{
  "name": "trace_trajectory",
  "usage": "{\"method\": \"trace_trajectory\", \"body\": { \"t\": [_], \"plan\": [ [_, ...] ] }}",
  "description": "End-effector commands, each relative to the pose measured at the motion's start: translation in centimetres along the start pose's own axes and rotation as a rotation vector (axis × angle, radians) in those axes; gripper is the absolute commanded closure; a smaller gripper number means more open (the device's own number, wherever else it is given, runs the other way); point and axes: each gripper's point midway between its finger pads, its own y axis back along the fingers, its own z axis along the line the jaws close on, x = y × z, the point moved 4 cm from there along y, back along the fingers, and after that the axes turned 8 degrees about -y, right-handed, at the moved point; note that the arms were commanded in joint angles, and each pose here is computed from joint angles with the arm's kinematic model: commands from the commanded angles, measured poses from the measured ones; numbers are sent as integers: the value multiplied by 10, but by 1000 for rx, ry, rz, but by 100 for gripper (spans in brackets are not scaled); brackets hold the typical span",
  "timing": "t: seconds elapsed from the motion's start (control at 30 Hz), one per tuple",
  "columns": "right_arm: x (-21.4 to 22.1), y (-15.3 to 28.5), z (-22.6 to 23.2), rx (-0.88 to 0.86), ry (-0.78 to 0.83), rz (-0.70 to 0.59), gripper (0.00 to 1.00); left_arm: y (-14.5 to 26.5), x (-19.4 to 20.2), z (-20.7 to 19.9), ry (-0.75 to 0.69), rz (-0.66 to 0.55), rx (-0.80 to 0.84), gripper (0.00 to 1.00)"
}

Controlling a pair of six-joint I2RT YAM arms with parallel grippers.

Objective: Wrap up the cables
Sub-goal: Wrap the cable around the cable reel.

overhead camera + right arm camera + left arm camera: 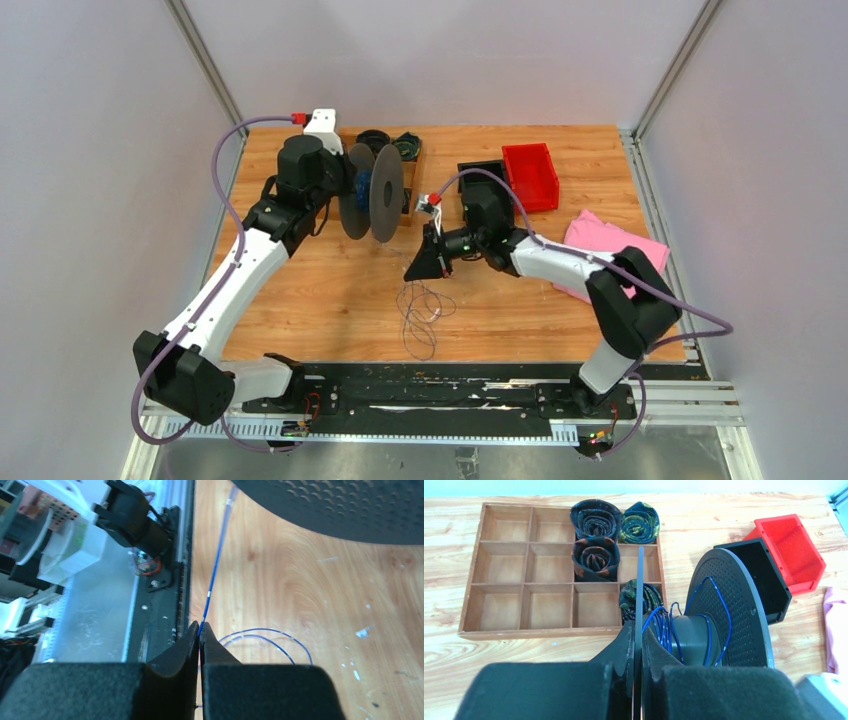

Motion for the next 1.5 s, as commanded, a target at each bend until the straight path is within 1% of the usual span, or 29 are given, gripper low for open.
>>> {"method": "trace_trajectory", "body": {
  "t": [0.0, 0.1, 0.23, 0.33, 0.43, 0.67, 0.8, 1.03, 1.13, 1.33, 1.47],
  "plan": [
    [-23, 6, 53, -64, 57, 58, 99, 0, -30, 6, -27, -142, -42, 100],
    [-42, 12, 75, -54, 82, 65, 99, -2, -27, 8, -80, -147, -66, 100],
    [-74, 22, 97, -16, 124, 42, 99, -2, -22, -4, -191, -153, -73, 100],
    [-98, 30, 109, 27, 161, 16, 99, -1, -18, -9, -238, -150, -62, 100],
    [-118, 38, 113, 84, 162, -13, 99, 1, -16, -15, -276, -155, -38, 100],
    [-146, 58, 102, 212, 164, -74, 99, 5, -14, -31, -376, -173, 66, 100],
    [-155, 69, 95, 275, 167, -94, 99, 9, -10, -43, -437, -181, 164, 100],
    [-168, 89, 82, 365, 185, -130, 99, 18, -6, -53, -531, -195, 265, 100],
    [-170, 95, 77, 399, 197, -133, 100, 23, -4, -60, -567, -202, 333, 100],
    [-169, 109, 56, 471, 187, -137, 100, 31, -4, -69, -565, -203, 413, 100],
    [-167, 119, 40, 528, 200, -133, 99, 37, -8, -74, -531, -209, 450, 100]
  ]
}}
